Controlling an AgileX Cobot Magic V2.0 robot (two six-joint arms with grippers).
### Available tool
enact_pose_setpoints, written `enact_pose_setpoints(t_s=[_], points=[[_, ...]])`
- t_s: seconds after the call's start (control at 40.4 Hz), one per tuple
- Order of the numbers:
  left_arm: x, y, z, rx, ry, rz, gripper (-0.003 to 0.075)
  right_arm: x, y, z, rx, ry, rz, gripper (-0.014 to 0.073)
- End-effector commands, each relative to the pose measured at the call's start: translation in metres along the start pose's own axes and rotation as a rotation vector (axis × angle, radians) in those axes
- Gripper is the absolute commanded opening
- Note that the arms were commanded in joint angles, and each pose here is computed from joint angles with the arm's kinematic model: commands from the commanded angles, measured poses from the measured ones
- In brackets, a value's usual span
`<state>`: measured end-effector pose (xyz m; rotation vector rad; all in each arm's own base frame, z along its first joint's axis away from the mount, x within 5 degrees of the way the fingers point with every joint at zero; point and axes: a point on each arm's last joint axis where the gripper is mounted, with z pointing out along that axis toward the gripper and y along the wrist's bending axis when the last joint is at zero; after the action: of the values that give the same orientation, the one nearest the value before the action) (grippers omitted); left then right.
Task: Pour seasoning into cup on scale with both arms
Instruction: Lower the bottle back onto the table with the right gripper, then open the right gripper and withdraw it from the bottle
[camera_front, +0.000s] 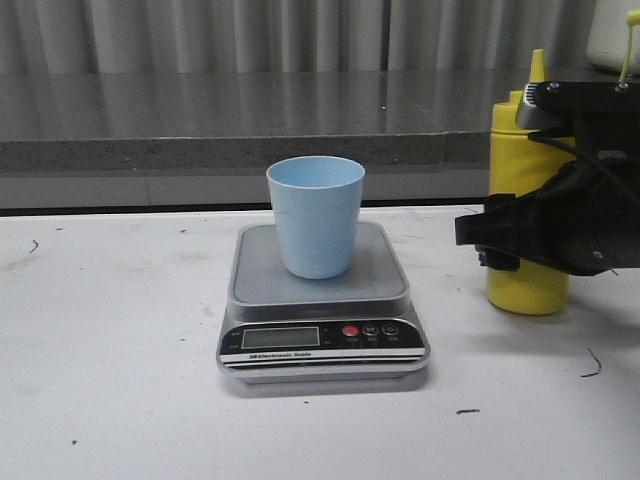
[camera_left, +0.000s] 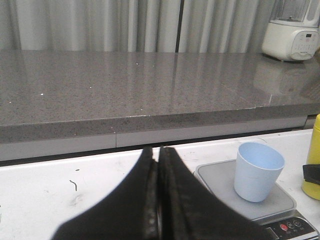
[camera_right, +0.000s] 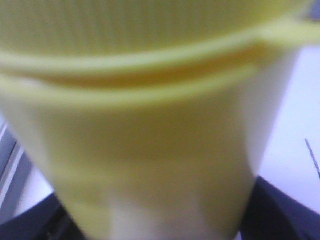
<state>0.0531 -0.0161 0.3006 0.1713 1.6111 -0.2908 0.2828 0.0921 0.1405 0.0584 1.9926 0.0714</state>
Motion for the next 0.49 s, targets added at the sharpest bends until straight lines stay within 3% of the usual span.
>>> enact_pose_setpoints(t_s=[0.0, 0.124, 0.346, 0.47], points=[[-0.0148, -0.0014, -0.0012, 0.010, -0.091, -0.018, -0.0020, -0.0210, 0.0018, -0.0010, -0.007, -0.139, 0.001, 0.0237], [-0.0148, -0.0014, -0.0012, 0.010, -0.091, -0.018, -0.0020, -0.0199, 0.0018, -0.0004, -0.007, -0.135, -0.001, 0.0289], [-0.0148, -0.0014, -0.0012, 0.010, -0.091, -0.018, -0.0020, -0.0200, 0.0018, -0.0004, -0.006, -0.136, -0.001, 0.0575], [-0.0148, -0.0014, -0.0012, 0.010, -0.091, -0.018, -0.0020, -0.0200, 0.0018, -0.0004, -0.006, -0.136, -0.001, 0.0607]])
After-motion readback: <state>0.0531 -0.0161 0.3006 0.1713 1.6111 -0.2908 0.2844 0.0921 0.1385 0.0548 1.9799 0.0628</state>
